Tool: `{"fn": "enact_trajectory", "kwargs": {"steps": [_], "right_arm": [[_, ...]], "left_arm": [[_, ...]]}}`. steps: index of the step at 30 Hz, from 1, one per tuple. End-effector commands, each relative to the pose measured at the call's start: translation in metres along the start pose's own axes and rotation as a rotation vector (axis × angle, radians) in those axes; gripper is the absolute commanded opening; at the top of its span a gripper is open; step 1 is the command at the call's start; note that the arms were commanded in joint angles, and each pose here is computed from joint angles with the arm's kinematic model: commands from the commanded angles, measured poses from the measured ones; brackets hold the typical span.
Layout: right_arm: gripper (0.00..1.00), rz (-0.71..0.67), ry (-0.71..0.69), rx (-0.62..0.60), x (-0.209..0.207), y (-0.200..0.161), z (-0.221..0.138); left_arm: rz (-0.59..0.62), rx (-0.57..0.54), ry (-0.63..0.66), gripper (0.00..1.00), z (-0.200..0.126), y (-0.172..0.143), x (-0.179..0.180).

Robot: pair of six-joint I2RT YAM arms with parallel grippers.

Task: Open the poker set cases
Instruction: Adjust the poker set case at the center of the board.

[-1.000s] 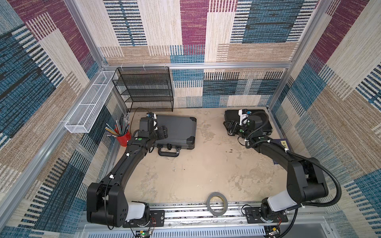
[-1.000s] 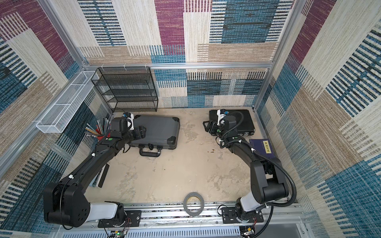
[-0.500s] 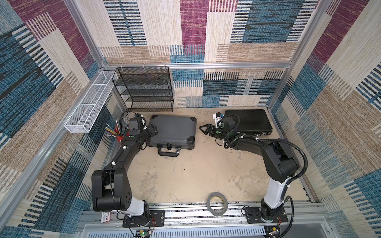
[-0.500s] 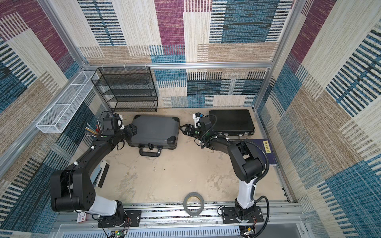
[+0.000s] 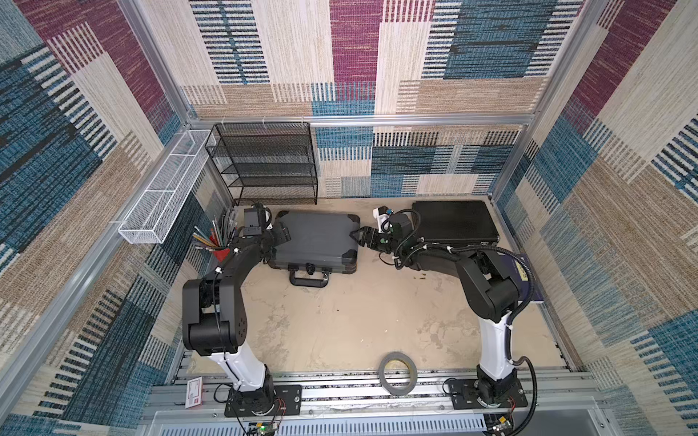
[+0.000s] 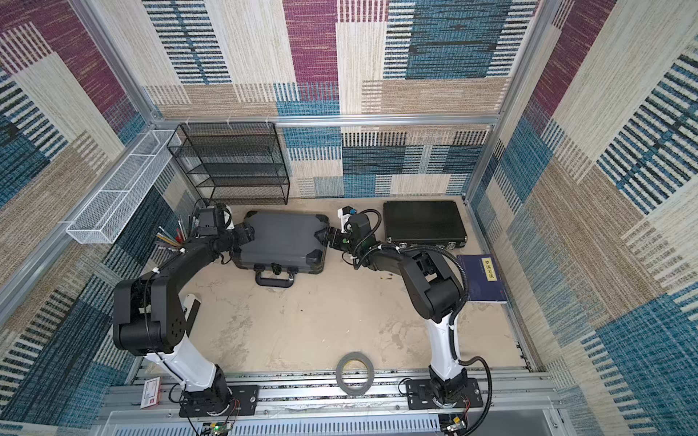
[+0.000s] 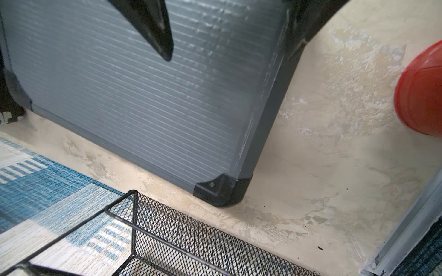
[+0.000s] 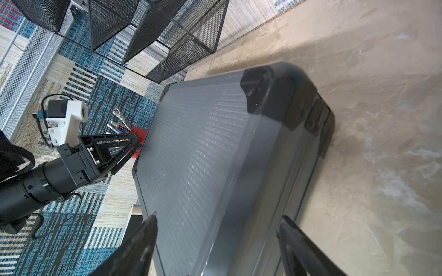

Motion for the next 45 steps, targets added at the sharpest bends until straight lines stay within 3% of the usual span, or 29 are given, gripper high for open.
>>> {"fn": "enact_trajectory", "kwargs": {"steps": [1, 9, 20, 32, 45], "right_arm": [[0.80, -0.005, 0.000, 0.007, 0.002, -0.002, 0.010], [0.78, -0.013, -0.023, 0.027, 0.000, -0.009, 0.025], [0.73, -0.035, -0.098, 0.040, -0.012, -0.015, 0.032], [0.66, -0.083, -0.165, 0.061, -0.023, -0.022, 0.024], [0.64, -0.117, -0.221, 0.081, -0.042, -0.028, 0.003]], "left_arm": [[0.019, 0.093, 0.013, 0.75, 0.007, -0.015, 0.004], [0.050, 0.172, 0.060, 0.74, 0.014, -0.025, 0.010], [-0.001, 0.217, -0.090, 0.62, 0.020, -0.051, -0.006], [0.037, 0.307, -0.239, 0.55, 0.014, -0.108, -0.075], [0.012, 0.337, -0.317, 0.53, -0.013, -0.143, -0.096]]}}
Point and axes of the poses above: each gripper's point midway between its finger pads, its own z axis out along the fingers, its own x axis along the line the jaws close on, y = z × x, the point moved 7 cm from there along -z, back along the fingers, and after that the axes turned 10 degrees about z, right-handed, at the moved point
